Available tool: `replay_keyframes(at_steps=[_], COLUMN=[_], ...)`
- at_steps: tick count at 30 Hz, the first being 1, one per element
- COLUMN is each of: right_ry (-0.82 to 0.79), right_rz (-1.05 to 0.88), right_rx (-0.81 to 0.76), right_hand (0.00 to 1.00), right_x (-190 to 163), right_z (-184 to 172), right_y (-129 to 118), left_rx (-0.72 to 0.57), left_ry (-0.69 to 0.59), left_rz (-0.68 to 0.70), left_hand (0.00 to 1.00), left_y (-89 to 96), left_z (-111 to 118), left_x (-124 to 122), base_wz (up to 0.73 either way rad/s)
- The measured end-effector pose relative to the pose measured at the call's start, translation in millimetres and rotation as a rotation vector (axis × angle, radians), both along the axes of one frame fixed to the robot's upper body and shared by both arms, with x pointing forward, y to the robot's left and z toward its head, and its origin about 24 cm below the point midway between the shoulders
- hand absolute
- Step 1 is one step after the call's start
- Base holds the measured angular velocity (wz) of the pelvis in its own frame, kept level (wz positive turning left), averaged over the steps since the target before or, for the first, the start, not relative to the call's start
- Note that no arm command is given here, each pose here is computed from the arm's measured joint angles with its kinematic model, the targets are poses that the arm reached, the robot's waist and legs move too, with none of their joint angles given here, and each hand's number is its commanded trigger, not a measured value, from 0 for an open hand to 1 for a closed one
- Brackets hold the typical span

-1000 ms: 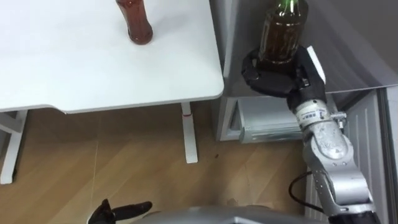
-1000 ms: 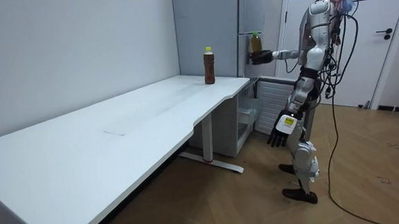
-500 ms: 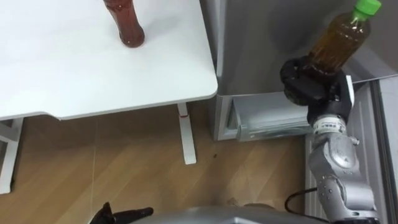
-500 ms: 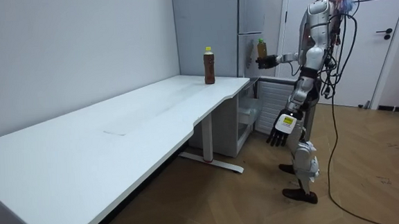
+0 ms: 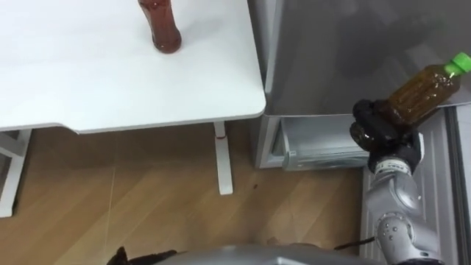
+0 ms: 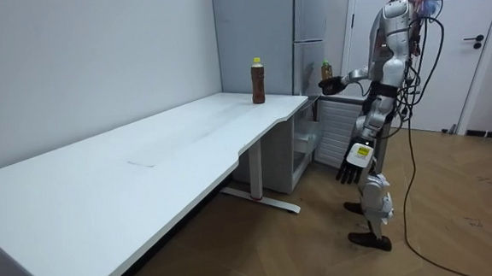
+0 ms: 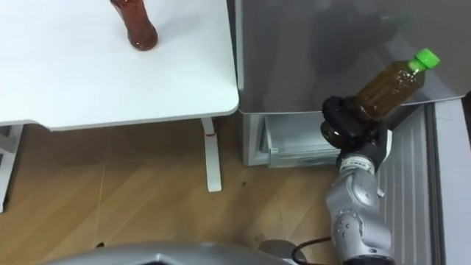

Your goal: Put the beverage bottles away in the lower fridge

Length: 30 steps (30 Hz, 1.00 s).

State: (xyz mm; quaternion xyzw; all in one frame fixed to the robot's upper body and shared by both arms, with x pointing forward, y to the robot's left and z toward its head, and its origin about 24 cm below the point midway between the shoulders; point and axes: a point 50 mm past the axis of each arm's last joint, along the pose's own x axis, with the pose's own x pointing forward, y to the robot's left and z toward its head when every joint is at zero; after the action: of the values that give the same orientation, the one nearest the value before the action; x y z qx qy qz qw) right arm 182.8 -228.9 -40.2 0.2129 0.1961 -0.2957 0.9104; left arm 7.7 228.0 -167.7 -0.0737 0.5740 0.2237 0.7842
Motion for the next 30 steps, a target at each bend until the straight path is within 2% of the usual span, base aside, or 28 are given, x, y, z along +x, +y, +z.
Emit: replay_keyframes(at_steps=[3,8,12,15,20,23,30], right_ry=[0.021,0.069,0.133,0.143,0.107,0.086,0.075], right_rz=[-0.024,-0.101,-0.15,-0.195,-0.233,-0.284,-0.351], right_rx=[0.068,0.269,0.348,0.413,0.503,0.566,0.615], right_hand=[1.0,1.0,1.0,1.0,1.0,1.0,1.0], right_x=[-4,-15,-26,-14,33,52,65], right_z=[-8,-32,-51,-57,-53,-49,-47], right_y=[0,-3,-5,-6,-5,-7,-15], left_rx=[-0.003,0.008,0.01,0.006,0.035,0.038,0.041], left_ry=[0.011,0.072,0.125,0.116,-0.002,-0.059,-0.124], left_rz=[0.009,0.054,0.009,-0.013,-0.066,-0.107,-0.194], left_hand=[0.0,0.0,0.0,0.0,0.0,0.0,0.0], left_y=[0.4,6.6,8.5,10.2,17.2,13.5,3.0], left_z=[0,2,2,1,5,8,13], left_x=[-6,-28,-35,-21,41,68,107], base_wz=[0.16,0.25,0.2,0.07,0.1,0.03,-0.03])
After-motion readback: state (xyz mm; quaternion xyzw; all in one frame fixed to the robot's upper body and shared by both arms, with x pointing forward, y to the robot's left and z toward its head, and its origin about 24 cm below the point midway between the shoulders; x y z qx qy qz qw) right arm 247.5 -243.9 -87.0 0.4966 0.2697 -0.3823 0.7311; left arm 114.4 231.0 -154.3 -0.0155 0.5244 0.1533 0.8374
